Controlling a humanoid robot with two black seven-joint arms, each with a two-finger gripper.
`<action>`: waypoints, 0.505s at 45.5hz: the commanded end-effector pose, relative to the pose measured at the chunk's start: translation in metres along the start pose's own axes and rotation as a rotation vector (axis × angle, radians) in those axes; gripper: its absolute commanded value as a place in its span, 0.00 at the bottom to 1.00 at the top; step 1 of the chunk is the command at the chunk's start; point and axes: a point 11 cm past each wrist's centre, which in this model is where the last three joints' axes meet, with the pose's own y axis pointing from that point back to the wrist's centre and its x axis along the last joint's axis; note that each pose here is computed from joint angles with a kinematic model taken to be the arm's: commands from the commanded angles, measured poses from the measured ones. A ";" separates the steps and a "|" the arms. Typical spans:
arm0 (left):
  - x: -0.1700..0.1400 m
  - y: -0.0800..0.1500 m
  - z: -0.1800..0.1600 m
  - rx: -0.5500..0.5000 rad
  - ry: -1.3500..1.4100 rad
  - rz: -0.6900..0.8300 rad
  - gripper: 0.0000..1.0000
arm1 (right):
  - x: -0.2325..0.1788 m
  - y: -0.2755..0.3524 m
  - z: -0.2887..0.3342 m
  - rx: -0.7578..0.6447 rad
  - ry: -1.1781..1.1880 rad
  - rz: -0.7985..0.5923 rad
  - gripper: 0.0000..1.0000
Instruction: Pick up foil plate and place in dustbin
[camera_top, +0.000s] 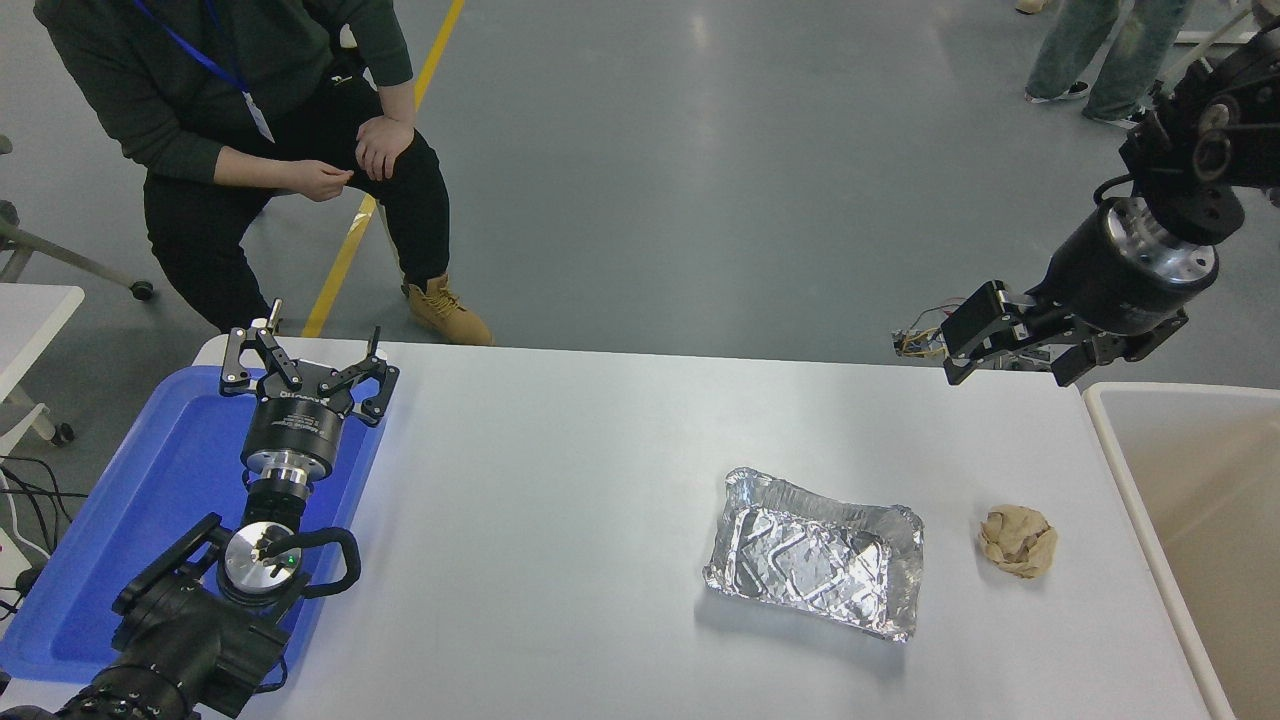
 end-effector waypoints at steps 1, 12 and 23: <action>0.000 0.000 0.000 0.000 0.000 0.000 1.00 | 0.004 -0.004 0.000 -0.001 0.001 0.003 1.00; 0.000 0.000 0.000 0.000 0.000 0.000 1.00 | 0.007 -0.010 0.000 0.017 -0.006 0.010 1.00; 0.000 0.000 0.000 0.000 0.000 0.000 1.00 | 0.006 -0.013 0.009 0.009 -0.031 0.006 1.00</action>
